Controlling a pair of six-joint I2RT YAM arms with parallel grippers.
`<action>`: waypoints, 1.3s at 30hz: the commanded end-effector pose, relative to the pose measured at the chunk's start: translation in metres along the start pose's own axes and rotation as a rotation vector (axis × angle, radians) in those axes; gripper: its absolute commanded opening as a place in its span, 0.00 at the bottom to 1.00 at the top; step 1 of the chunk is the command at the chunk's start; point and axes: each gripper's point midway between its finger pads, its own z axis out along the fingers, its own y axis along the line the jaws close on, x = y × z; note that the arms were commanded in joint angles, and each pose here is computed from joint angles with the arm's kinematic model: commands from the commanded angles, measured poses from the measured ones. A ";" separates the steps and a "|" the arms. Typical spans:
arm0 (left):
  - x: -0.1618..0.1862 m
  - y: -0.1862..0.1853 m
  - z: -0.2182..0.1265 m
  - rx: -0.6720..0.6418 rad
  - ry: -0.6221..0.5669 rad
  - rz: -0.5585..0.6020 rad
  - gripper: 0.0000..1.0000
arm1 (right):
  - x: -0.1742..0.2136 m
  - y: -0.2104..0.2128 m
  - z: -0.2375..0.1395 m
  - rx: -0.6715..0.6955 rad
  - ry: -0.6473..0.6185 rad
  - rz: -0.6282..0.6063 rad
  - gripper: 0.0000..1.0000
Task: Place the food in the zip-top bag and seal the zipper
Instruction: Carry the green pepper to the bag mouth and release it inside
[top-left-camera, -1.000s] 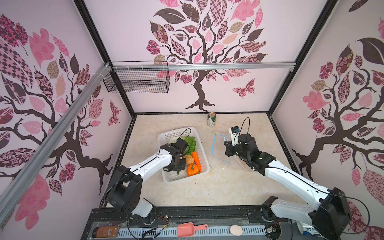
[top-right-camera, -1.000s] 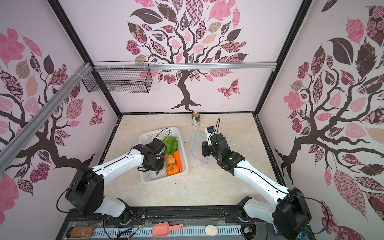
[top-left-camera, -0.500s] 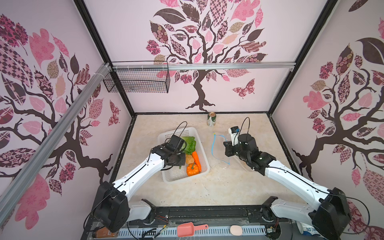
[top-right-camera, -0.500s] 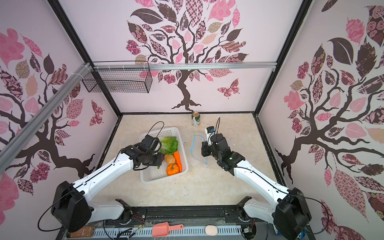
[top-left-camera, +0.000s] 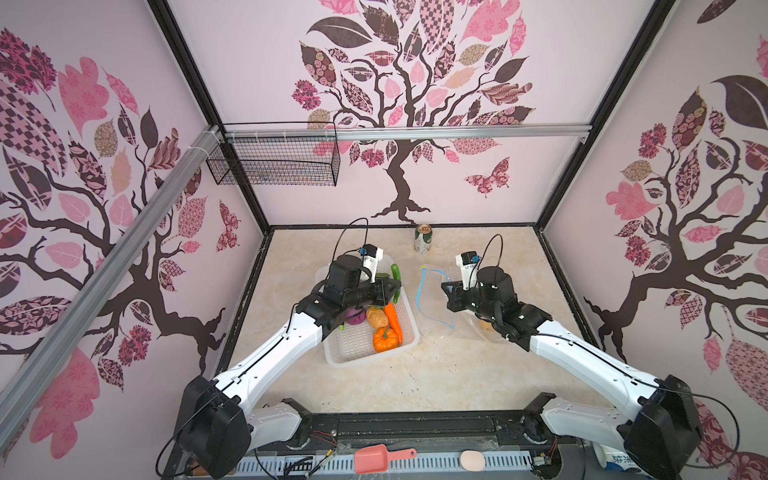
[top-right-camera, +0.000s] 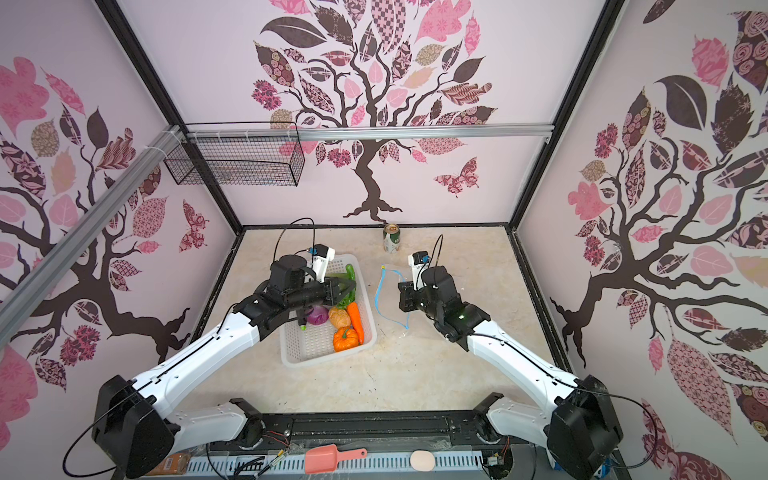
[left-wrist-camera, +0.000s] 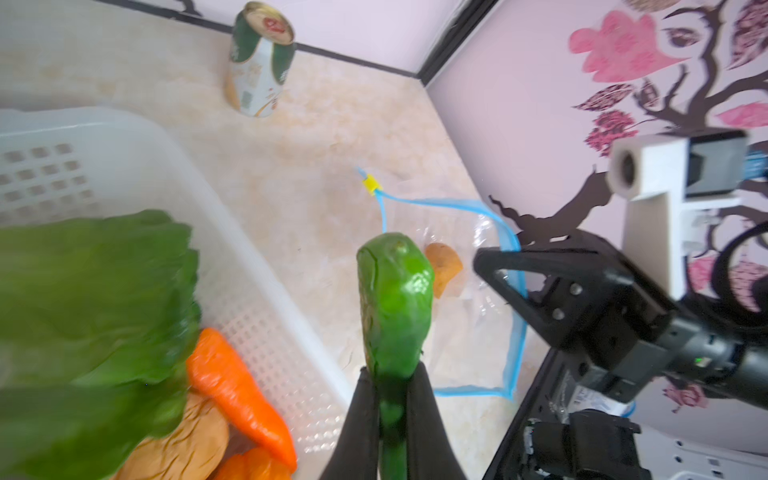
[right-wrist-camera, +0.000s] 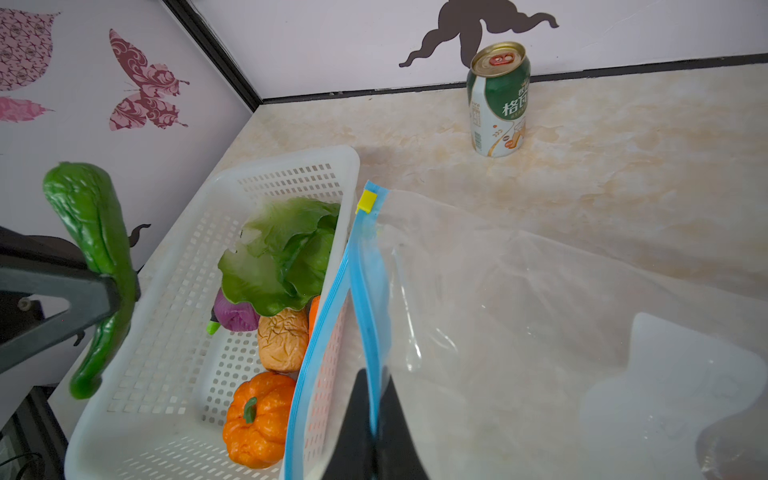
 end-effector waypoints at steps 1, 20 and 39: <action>0.001 -0.020 0.021 0.123 -0.023 -0.034 0.07 | -0.014 0.011 0.000 -0.046 -0.031 0.037 0.00; 0.066 -0.003 0.110 -0.108 0.212 -0.032 0.05 | -0.013 0.011 -0.009 -0.048 -0.033 -0.005 0.00; 0.061 -0.023 0.100 -0.076 0.260 -0.024 0.55 | -0.010 0.006 -0.005 -0.023 -0.026 -0.016 0.00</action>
